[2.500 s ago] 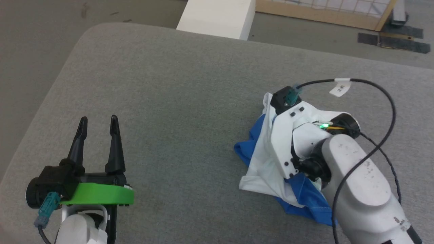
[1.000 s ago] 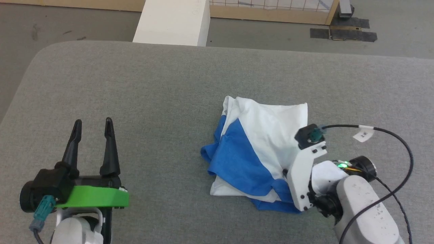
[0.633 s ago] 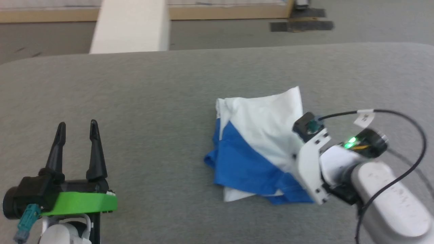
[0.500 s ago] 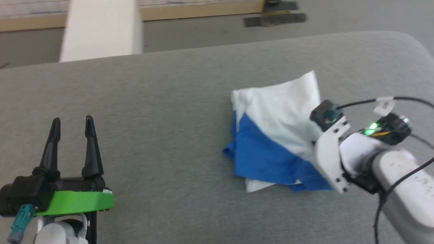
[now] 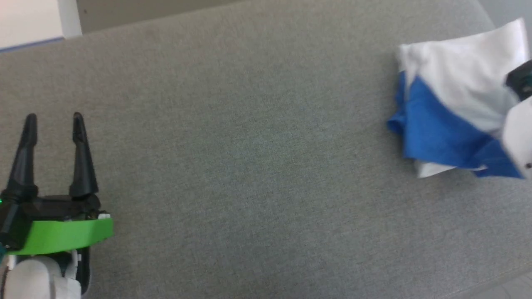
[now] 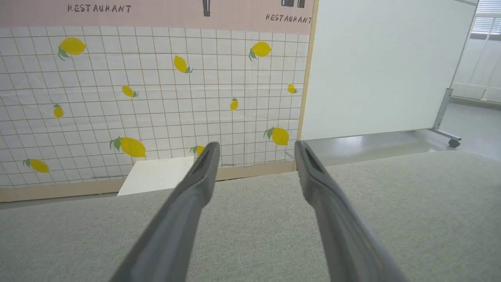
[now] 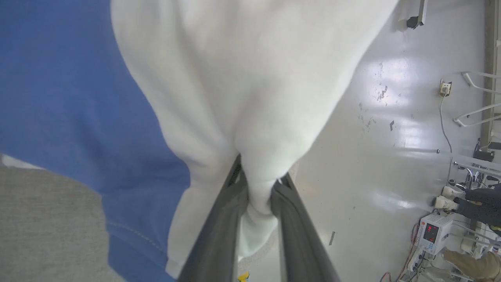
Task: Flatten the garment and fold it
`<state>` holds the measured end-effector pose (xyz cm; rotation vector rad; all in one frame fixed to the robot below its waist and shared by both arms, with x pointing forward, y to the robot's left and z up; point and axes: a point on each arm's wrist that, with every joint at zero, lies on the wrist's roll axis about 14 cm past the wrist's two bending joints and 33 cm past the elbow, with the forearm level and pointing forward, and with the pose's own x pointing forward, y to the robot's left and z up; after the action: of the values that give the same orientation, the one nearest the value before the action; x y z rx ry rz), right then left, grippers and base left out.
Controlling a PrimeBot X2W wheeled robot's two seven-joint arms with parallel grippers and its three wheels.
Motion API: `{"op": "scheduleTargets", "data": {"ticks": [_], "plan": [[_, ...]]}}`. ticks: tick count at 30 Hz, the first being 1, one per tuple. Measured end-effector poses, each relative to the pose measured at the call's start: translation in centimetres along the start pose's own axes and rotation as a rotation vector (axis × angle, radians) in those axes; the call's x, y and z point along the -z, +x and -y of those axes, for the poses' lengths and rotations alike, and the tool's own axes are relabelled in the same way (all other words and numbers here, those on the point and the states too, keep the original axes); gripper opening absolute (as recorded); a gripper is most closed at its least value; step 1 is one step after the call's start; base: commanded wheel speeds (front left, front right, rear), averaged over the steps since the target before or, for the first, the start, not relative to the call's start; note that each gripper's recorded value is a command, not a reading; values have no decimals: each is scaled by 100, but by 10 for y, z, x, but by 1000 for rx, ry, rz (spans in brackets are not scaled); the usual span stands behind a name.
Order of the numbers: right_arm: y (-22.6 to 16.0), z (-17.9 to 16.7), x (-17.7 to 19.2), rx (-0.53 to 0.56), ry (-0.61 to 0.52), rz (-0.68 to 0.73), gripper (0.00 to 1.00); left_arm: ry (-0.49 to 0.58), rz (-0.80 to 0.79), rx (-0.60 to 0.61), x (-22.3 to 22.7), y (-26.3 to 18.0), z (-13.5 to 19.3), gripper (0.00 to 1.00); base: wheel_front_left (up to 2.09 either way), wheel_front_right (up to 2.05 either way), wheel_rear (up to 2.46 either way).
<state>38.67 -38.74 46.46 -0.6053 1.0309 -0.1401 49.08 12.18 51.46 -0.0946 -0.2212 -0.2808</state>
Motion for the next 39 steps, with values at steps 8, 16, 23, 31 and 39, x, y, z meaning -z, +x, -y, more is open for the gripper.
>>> {"op": "scheduleTargets", "data": {"ticks": [8,16,23,31,39], "plan": [[44,40,12,135,90,-88,0,13,-68,-50,41,2,-29,100,0,0,0],[72,43,-4,218,143,-15,100,34,-120,-73,63,-5,-45,100,0,0,0],[42,67,-57,290,330,359,100,24,-120,-88,54,-11,-44,100,0,0,0],[-97,66,-174,298,442,1128,100,15,-48,-139,8,-20,-41,100,0,0,0],[-177,-15,-190,84,571,1419,100,26,20,-176,-38,-37,-36,100,0,0,0]]}}
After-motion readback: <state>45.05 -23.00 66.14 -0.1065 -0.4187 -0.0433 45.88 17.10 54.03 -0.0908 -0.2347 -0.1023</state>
